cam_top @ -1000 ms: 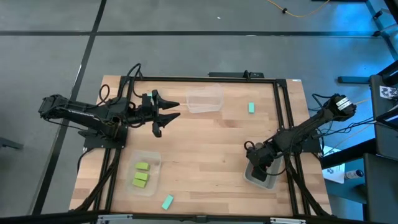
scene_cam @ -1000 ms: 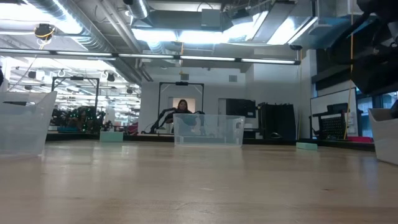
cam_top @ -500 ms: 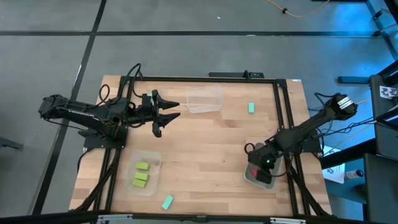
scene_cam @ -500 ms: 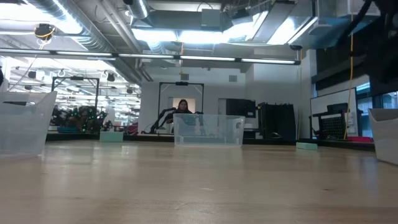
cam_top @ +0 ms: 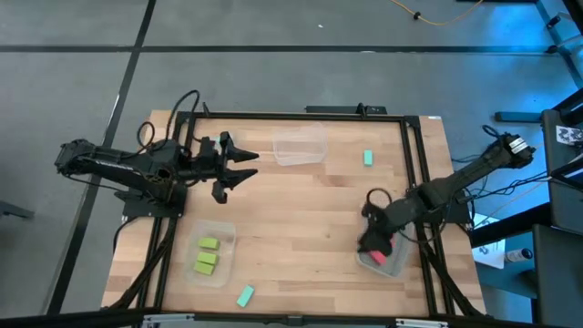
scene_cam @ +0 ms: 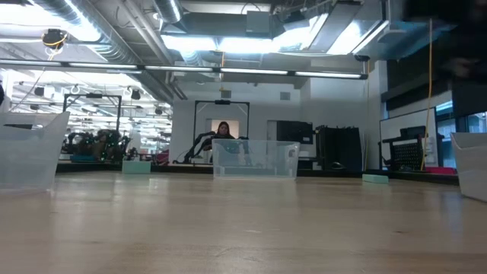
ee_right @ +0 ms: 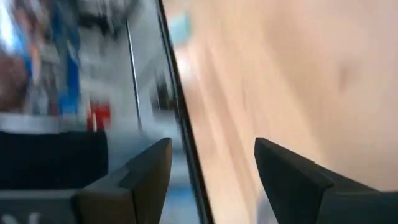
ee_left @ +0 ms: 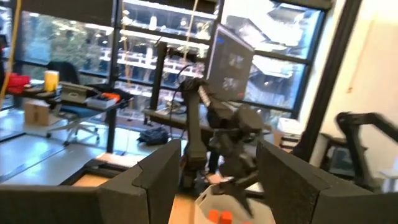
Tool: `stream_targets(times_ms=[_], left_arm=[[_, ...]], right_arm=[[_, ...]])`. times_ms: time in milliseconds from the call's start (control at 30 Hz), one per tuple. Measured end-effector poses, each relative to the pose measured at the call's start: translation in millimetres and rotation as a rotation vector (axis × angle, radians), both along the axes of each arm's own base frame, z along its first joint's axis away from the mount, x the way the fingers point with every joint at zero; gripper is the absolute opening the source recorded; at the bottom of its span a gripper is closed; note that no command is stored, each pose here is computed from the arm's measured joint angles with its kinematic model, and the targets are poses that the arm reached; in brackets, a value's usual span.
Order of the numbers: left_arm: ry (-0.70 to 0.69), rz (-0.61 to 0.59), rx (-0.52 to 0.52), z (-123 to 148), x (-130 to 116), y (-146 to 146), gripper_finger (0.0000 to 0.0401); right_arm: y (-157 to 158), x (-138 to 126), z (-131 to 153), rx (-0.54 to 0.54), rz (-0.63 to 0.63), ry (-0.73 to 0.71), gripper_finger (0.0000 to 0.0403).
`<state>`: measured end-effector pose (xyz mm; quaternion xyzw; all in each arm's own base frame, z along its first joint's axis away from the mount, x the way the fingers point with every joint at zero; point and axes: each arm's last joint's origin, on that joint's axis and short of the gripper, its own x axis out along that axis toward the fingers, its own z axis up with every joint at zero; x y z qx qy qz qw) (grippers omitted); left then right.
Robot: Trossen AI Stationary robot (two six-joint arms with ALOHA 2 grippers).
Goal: Sort & place blocks by color
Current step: Put the top right blue block into the top transparent bin
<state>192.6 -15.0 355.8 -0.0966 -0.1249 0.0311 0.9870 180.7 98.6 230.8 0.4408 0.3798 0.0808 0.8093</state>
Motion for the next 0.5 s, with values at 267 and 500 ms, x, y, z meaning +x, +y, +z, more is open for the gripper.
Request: stream_targets(times_ms=[267, 500], left_arm=[[-0.055, -0.031, -0.022, 8.9, -13.9, 0.7, 0.0202], [-0.063, -0.021, -0.026, 10.3, -16.6, 1.3, 0.0202]], right_arm=[[-24.6, 22.1, 36.9, -0.286, -0.315, -0.516, 0.0233], [-43.5, 28.9, 62.1, -0.536, -0.417, -0.792, 0.0233]])
